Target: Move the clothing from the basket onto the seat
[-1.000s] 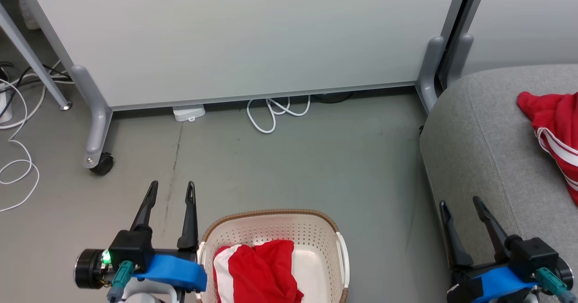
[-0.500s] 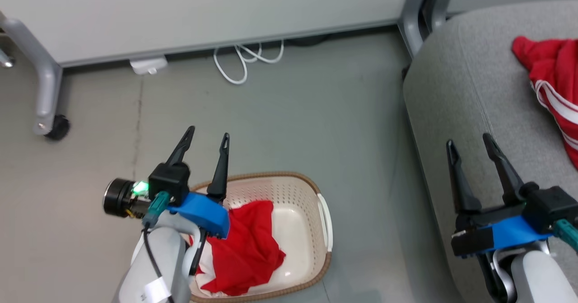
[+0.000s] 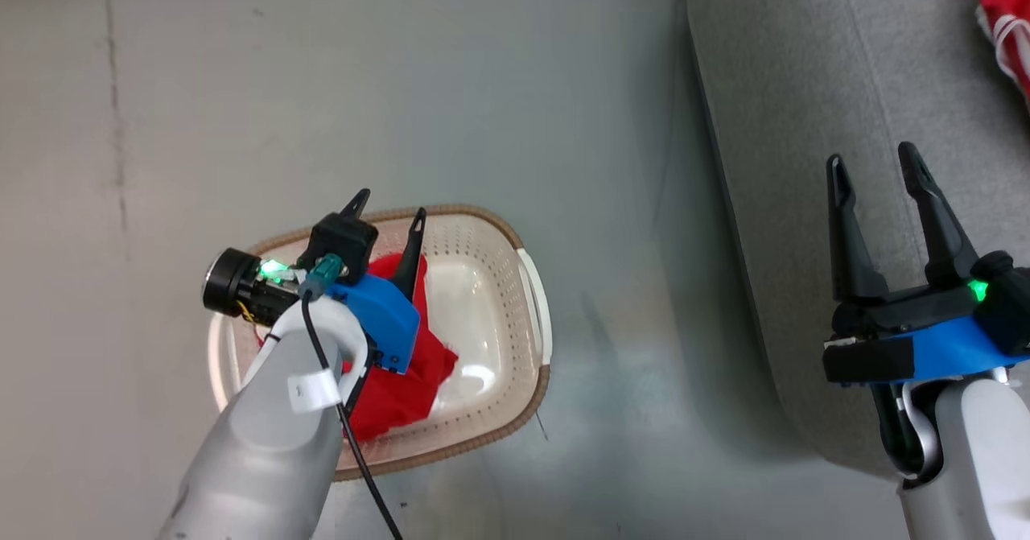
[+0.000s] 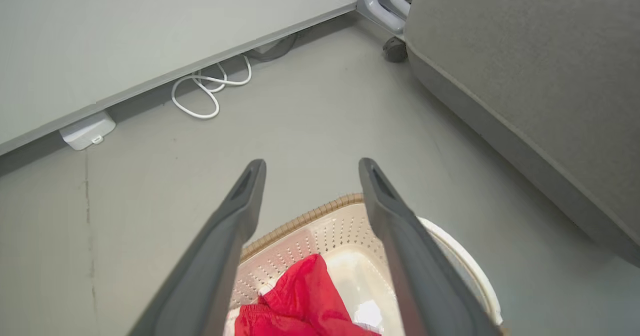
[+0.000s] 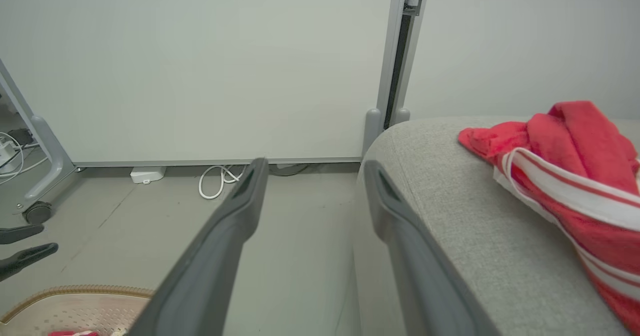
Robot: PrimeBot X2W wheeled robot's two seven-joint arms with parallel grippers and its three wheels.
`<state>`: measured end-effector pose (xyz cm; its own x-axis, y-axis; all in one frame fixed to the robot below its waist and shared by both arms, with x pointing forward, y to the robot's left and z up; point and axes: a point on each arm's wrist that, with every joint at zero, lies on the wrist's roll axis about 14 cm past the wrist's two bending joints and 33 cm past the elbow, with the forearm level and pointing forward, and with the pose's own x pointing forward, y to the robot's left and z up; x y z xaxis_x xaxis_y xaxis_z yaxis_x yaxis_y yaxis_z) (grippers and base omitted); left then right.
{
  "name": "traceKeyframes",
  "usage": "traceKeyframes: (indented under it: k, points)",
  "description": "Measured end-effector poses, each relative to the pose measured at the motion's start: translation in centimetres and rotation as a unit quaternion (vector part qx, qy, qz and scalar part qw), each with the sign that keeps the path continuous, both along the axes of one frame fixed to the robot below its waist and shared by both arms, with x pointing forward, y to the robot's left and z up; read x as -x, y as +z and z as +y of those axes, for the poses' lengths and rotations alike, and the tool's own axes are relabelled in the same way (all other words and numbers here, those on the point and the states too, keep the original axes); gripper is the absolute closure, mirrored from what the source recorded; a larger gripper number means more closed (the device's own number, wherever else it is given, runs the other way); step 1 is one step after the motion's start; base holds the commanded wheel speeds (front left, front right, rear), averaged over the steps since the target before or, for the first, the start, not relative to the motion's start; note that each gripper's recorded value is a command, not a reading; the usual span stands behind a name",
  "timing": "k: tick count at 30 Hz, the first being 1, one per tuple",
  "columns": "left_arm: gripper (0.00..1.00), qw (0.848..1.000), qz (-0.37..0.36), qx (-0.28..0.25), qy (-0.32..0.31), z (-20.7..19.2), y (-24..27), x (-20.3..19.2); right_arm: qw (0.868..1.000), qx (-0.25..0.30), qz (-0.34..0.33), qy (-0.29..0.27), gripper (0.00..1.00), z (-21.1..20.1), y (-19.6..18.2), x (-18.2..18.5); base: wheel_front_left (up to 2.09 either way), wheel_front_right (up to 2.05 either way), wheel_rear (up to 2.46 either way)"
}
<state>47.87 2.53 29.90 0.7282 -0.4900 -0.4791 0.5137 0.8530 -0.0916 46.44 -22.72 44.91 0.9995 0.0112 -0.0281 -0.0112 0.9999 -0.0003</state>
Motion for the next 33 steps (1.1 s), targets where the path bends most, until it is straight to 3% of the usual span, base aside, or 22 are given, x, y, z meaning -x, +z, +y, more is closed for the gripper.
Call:
traceKeyframes:
  k: [6,11,20,27,33]
  points:
    - [0.0,0.994,0.103,-0.027,-0.019,-0.6,-6.2,1.0,1.0,0.005,0.02,-0.005,0.0,-0.6,-2.5,-1.6,0.0,0.0,0.0]
    - [0.0,0.976,0.202,-0.065,-0.038,-0.4,-11.3,3.3,0.999,0.01,0.037,-0.005,0.0,-0.9,-4.7,-2.7,0.0,0.0,0.0]
    - [0.0,0.941,0.327,-0.085,-0.031,0.0,-17.1,6.2,0.998,0.016,0.064,0.0,0.0,-1.1,-8.3,-3.8,0.0,0.0,0.0]
    - [0.0,0.916,0.389,-0.1,-0.01,0.5,-20.1,7.6,0.996,0.017,0.086,0.004,0.0,-1.1,-10.8,-3.9,0.0,0.0,0.0]
    - [0.0,0.908,0.403,-0.116,-0.006,0.7,-21.9,7.7,0.994,0.019,0.105,0.004,0.0,-1.3,-12.8,-3.7,0.0,0.0,0.0]
